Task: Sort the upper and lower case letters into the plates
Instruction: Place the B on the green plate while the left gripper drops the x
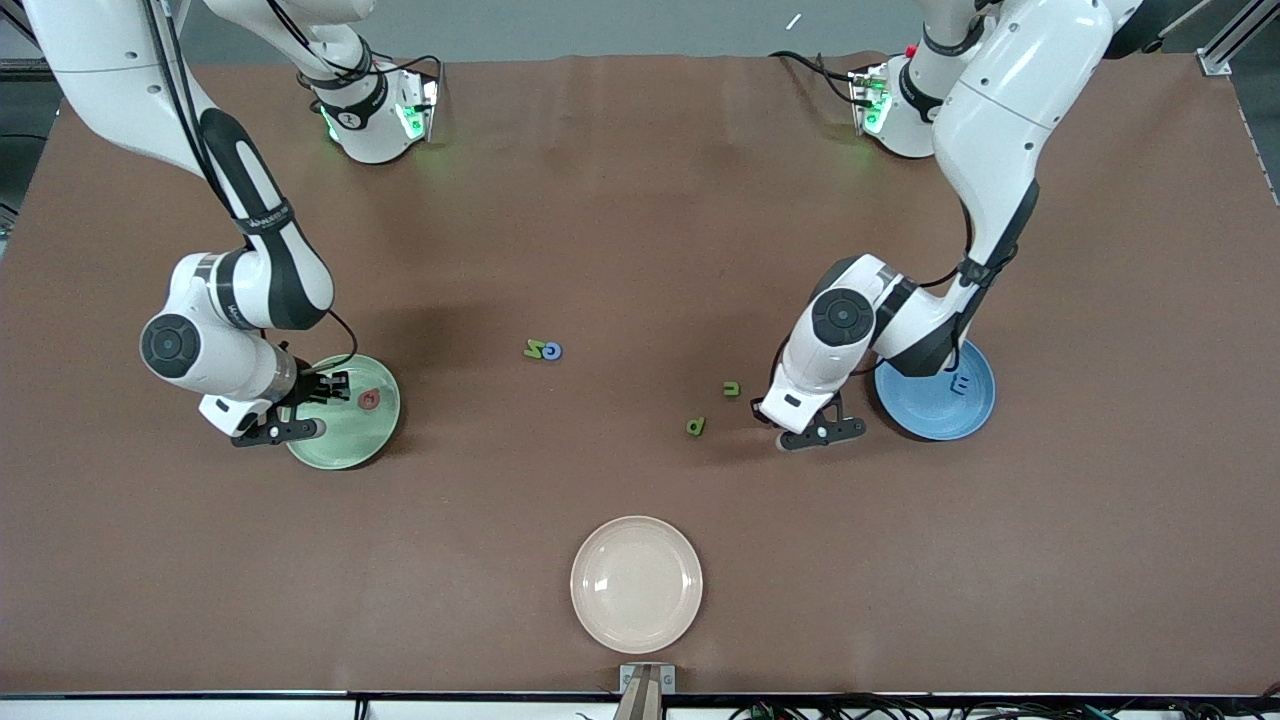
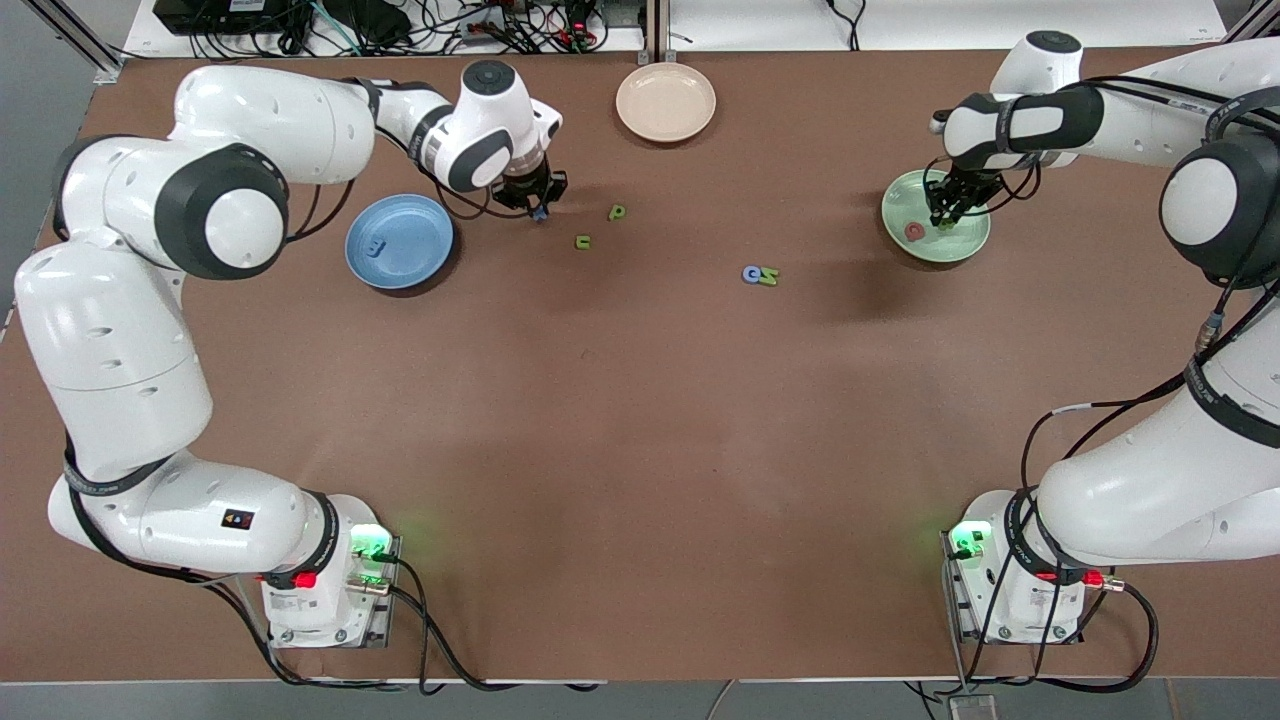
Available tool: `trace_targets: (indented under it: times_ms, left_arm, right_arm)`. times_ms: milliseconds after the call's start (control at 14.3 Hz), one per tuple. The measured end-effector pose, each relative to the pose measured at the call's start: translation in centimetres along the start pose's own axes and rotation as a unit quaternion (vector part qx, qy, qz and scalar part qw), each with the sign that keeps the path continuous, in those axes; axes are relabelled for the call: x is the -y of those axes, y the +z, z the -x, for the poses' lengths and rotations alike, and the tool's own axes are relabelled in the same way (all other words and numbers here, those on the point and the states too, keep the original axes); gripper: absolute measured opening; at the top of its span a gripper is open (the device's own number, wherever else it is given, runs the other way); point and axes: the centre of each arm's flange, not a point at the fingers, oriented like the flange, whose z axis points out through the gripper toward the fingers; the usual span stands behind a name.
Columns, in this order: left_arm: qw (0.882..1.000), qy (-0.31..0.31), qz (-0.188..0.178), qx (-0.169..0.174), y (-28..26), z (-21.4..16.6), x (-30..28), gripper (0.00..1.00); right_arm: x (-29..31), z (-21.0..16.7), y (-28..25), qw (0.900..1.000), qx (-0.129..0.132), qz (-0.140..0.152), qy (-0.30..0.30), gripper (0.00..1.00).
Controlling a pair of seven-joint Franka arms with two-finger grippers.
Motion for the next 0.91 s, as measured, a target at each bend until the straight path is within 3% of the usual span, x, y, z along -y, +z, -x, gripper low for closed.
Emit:
trace_targets:
  times_ms: [279,559,768,908]
  left_arm:
    - [1.0,0.002,-0.026,-0.016,-5.2,-1.0,3.0,0.25]
    - [0.997,0.039,-0.064,0.01,-5.2,0.2,9.3,0.25]
    - [0.994,0.061,-0.079,0.035,-4.2,0.9,14.1,0.25]
    - [0.993,0.072,-0.079,0.049,-3.9,0.8,16.9,0.25]
  right_arm:
    - [0.0,0.6,2.0,1.0,0.0,0.0,0.0,0.35]
    - [-0.2,0.4,0.6,1.0,0.017,-0.003,0.002,0.68]
    - [1.0,-0.5,-4.0,0.999,0.036,-0.014,0.016,0.98]
    - [4.3,-0.8,-6.2,0.998,0.032,-0.022,0.05,1.0]
